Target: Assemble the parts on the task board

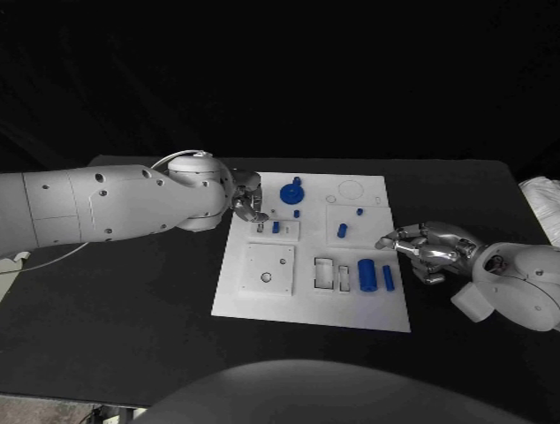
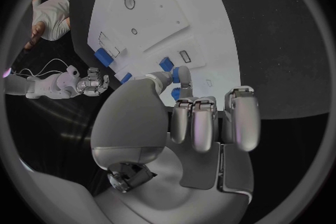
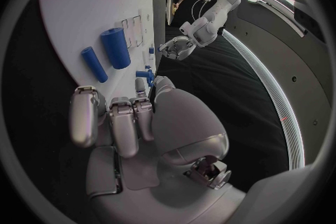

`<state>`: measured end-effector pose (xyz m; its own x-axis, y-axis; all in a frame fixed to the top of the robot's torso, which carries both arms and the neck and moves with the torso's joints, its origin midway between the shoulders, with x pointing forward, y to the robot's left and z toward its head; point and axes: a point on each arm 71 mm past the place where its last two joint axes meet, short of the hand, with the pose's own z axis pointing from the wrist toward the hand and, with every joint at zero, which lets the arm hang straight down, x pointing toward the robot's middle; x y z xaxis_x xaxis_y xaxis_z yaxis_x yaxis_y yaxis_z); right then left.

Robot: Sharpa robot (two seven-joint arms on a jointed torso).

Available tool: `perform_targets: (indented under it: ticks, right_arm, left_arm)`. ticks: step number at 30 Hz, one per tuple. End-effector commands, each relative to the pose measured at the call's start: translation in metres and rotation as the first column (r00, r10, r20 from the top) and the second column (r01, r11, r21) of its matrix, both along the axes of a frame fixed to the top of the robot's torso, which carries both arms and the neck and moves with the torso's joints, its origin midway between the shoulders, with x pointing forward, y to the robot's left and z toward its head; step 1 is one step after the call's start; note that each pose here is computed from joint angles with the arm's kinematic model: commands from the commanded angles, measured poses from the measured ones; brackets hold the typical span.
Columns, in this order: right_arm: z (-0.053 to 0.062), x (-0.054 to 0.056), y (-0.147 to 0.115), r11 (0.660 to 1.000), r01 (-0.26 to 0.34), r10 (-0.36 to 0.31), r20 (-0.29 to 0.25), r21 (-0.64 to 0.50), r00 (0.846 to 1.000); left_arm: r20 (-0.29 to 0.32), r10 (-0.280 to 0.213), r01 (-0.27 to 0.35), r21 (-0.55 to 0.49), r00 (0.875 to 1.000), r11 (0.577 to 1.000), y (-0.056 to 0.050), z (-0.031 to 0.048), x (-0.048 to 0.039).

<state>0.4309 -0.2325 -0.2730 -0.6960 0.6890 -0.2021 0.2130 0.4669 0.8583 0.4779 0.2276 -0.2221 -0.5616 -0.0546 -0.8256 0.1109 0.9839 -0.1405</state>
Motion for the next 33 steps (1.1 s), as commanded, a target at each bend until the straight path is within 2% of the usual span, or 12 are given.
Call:
perform_targets:
  ticks: [1, 9, 20, 33]
  right_arm:
    - [0.0, -0.001, 0.001, 1.0, -0.017, 0.017, 0.0, 0.005, 1.0]
    - [0.001, -0.001, 0.0, 1.0, -0.015, 0.015, 0.004, 0.008, 1.0]
    - [0.001, -0.001, -0.001, 1.0, -0.011, 0.011, 0.012, 0.014, 1.0]
    - [0.002, -0.002, -0.001, 1.0, -0.011, 0.011, 0.011, 0.015, 1.0]
  left_arm:
    - [0.01, 0.004, -0.004, 0.042, 1.0, 0.999, 0.0, -0.001, 0.0008]
    - [-0.027, 0.01, -0.009, 0.051, 1.0, 0.999, -0.001, -0.0048, 0.0008]
    - [-0.041, 0.019, -0.016, 0.057, 0.999, 0.998, 0.0, -0.0062, 0.0019]
    - [-0.065, 0.018, -0.015, 0.06, 0.998, 0.998, 0.0, -0.0115, -0.0001]
